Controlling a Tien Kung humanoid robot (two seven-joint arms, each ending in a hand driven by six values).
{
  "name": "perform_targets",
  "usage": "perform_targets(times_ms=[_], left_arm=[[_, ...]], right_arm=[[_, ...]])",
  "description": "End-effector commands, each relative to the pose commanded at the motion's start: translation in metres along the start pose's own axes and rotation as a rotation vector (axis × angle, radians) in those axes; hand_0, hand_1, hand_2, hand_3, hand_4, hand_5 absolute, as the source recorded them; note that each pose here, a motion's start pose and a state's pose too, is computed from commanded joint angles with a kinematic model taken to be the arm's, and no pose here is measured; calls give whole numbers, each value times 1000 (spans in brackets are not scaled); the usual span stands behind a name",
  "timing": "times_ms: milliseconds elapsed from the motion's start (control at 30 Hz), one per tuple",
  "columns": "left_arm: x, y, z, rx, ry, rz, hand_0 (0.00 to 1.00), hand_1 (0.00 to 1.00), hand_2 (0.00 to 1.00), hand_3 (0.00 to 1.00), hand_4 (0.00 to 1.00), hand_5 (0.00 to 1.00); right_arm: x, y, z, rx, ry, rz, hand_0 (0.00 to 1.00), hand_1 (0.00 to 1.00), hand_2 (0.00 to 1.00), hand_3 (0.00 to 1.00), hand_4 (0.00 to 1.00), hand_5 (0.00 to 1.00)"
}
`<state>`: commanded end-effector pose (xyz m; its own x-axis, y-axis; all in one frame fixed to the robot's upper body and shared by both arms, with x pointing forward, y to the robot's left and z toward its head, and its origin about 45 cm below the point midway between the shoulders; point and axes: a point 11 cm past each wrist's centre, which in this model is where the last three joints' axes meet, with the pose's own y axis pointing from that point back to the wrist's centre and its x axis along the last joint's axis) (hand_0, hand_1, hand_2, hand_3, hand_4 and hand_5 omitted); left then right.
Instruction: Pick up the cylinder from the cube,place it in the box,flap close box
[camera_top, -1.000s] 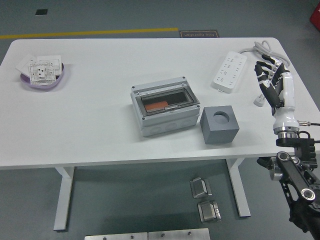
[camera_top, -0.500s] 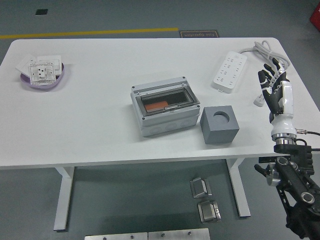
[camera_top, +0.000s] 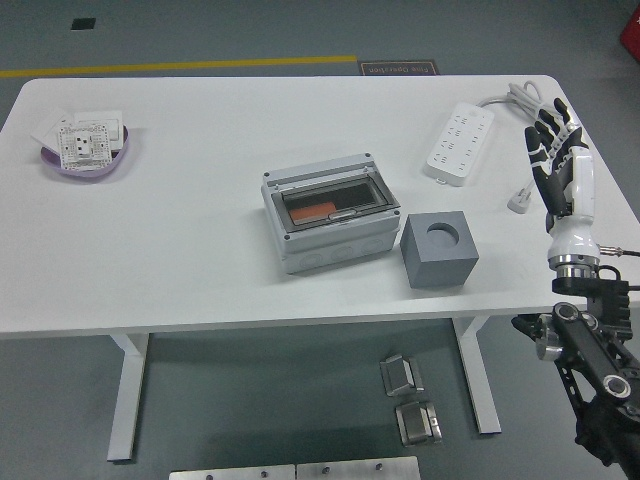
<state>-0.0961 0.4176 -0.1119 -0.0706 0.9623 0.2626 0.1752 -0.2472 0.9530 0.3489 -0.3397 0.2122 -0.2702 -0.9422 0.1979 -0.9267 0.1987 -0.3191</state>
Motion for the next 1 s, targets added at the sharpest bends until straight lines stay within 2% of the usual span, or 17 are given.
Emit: perform_targets(times_ms=[500, 1000], left_arm=[[9, 1, 12, -21, -6, 14, 639, 578, 537, 580, 443, 69], [18, 2, 12, -24, -10, 33, 639, 575, 536, 579, 438, 64]], right_arm=[[11, -3, -3, 0, 71, 1, 901, 866, 877, 931, 998, 789], [9, 1, -3, -6, 59, -20, 902, 861, 873, 925, 998, 791]])
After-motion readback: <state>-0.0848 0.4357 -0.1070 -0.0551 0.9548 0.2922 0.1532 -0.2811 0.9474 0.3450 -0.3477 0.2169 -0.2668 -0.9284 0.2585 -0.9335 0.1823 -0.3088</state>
